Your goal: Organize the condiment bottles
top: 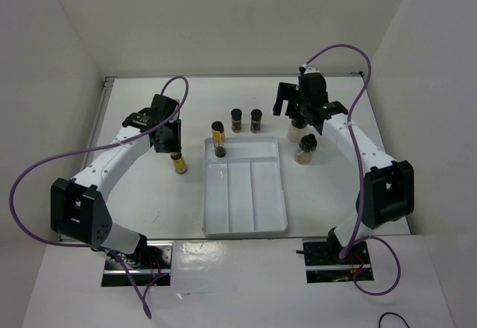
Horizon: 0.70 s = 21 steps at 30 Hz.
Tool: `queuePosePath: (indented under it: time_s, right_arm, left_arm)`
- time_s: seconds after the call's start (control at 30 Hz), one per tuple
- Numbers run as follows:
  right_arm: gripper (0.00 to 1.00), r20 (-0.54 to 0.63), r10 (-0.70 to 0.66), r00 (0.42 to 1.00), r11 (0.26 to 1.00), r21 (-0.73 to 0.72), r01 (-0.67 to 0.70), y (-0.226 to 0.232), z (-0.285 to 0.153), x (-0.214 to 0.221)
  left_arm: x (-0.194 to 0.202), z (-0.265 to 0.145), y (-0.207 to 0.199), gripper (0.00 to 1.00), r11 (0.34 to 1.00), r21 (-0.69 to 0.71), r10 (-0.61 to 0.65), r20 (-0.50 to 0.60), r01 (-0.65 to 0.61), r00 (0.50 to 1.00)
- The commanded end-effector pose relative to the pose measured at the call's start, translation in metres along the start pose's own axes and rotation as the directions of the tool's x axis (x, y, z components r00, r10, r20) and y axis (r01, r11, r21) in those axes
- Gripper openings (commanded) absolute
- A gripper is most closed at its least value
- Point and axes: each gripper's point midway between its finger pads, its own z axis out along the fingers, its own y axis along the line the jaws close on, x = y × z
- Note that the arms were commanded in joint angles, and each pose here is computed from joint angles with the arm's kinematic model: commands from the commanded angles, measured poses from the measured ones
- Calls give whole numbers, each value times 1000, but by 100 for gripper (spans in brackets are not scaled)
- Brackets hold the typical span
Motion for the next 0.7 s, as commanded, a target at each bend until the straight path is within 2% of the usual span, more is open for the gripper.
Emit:
queuePosePath:
  time_s: [0.0, 0.07, 0.23, 0.27, 0.47, 0.67]
  right_arm:
    - [98, 72, 8, 997, 1000, -18, -7, 7, -15, -19]
    - [98, 72, 8, 997, 1000, -18, -7, 7, -15, -19]
    - [98, 76, -1, 997, 1000, -9, 1, 5, -15, -20]
    - [98, 76, -1, 997, 1000, -9, 1, 5, -15, -20]
    - [98, 76, -1, 997, 1000, -9, 1, 5, -15, -20]
    - [98, 72, -1, 997, 1000, -19, 2, 7, -15, -19]
  left_arm:
    - [0, 5, -3, 39, 1000, 6, -1, -3, 1, 1000]
    - [0, 5, -3, 34, 1000, 6, -1, -3, 1, 1000]
    - [3, 0, -8, 3, 999, 28, 18, -24, -17, 1000]
    - [2, -4, -8, 0, 999, 27, 18, -27, -17, 999]
    - [-7, -38, -27, 0, 993, 79, 93, -7, -92, 996]
    - [-23, -83, -50, 0, 978, 108, 174, 65, -180, 983]
